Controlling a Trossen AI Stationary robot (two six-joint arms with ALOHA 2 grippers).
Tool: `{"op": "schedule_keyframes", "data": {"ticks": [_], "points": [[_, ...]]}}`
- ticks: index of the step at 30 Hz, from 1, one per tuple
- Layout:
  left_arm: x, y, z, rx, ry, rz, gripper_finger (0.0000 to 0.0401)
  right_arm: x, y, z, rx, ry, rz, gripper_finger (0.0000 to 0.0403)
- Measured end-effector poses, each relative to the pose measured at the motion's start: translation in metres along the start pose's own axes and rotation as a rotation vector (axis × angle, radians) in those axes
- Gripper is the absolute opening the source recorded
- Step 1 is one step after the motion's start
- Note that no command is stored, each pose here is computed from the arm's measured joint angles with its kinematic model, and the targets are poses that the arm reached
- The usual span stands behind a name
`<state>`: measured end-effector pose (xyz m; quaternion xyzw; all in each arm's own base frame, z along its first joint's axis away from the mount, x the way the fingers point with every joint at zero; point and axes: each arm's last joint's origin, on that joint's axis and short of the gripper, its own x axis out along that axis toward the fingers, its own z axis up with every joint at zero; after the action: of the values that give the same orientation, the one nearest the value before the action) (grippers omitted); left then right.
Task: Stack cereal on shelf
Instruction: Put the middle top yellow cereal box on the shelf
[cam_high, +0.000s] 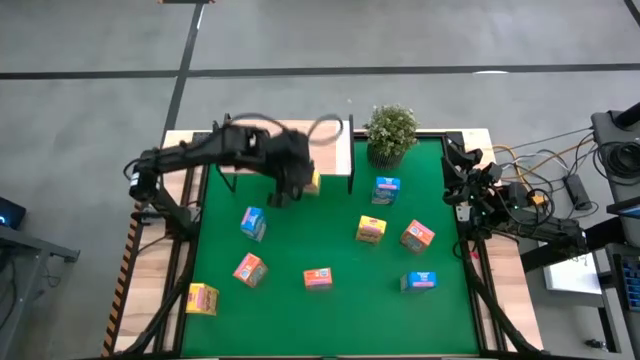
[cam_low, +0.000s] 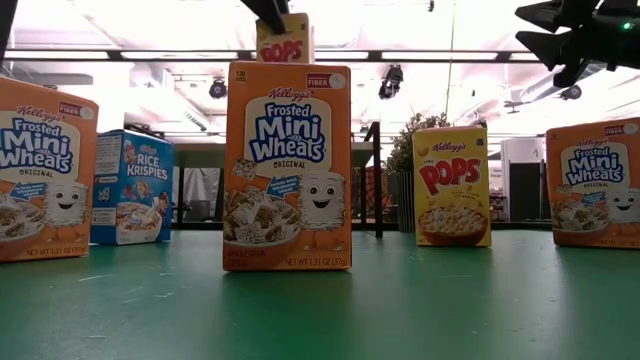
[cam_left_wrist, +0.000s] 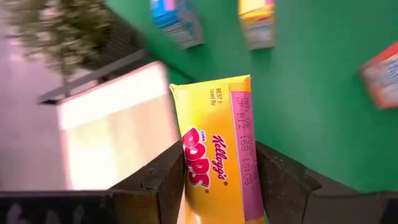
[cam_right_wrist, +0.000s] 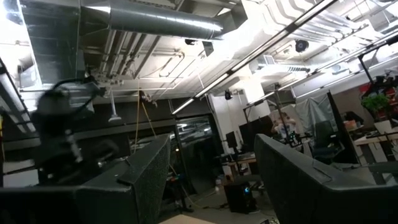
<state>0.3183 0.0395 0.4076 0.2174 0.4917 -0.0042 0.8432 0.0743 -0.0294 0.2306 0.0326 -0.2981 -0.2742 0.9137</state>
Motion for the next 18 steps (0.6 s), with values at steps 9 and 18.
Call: {"op": "schedule_keyframes", "data": {"ticks": [9,18], "points": [[-0.007,0.081,-0.053,-0.025,0.065,0.100,0.0159,0.000,0.000,0.000,0.000,0.000,0.000,0.0224],[-0.010,0.138,-0.133,-0.205,0.148,0.110,0.0159,0.000,0.000,-0.001,-0.004,0.010,0.000,0.0224]]}}
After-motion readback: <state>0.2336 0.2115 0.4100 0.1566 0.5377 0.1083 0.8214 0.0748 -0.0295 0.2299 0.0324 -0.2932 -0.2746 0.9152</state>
